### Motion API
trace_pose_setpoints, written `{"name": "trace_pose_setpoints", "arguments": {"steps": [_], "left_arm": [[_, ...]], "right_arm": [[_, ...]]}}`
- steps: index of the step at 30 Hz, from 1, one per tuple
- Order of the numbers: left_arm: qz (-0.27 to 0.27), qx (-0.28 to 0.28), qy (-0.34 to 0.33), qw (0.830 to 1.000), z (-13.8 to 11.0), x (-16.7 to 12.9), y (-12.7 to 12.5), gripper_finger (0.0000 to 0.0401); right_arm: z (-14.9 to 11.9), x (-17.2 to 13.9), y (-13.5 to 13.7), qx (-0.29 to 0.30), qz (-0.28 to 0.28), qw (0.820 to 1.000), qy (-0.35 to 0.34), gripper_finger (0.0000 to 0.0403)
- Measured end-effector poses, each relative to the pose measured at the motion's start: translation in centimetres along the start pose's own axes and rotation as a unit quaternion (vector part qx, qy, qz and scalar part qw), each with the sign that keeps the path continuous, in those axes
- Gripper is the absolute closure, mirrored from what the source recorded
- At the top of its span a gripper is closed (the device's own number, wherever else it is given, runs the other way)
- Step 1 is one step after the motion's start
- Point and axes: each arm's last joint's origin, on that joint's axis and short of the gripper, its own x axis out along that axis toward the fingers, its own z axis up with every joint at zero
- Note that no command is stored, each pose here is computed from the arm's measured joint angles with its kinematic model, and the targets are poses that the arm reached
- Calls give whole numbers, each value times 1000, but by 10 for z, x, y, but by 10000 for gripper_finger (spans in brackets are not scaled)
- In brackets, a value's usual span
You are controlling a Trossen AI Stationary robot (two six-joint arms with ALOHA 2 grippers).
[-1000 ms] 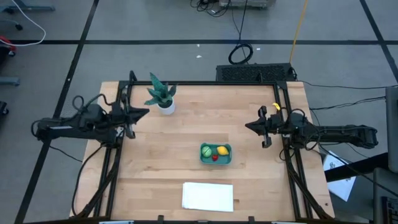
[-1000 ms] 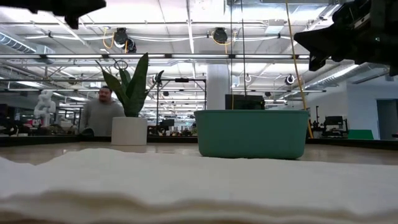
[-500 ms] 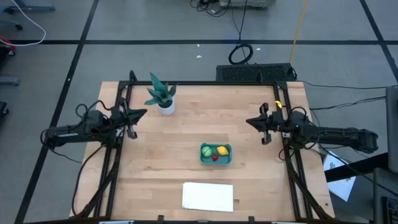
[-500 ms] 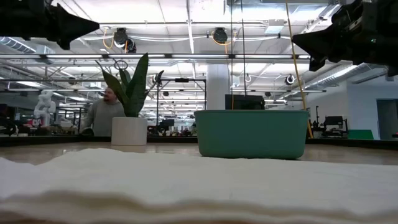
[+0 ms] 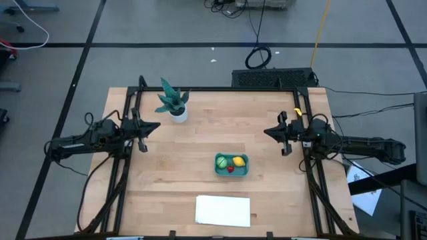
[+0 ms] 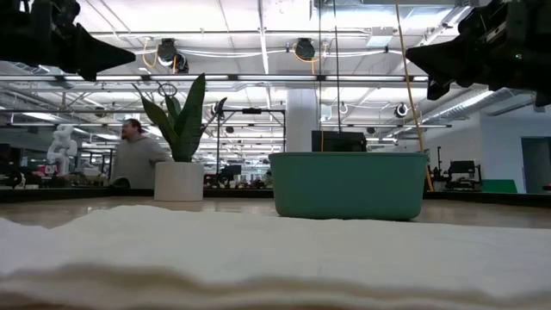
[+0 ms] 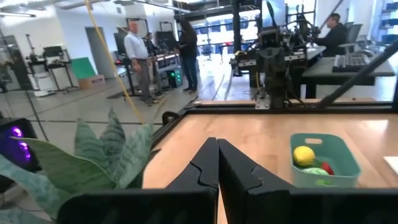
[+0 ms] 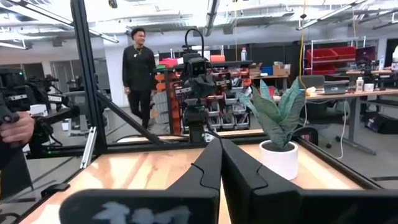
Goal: Pick and placing Produce into tupperware
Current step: Return to Home Position
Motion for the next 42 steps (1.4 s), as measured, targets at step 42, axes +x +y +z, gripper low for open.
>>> {"name": "trace_pose_setpoints", "arguments": {"steps": [42], "left_arm": [[-32, 7, 19, 999, -4, -1, -7, 401]], "right_arm": [[7, -28, 7, 22, -34, 998, 51, 403]]}}
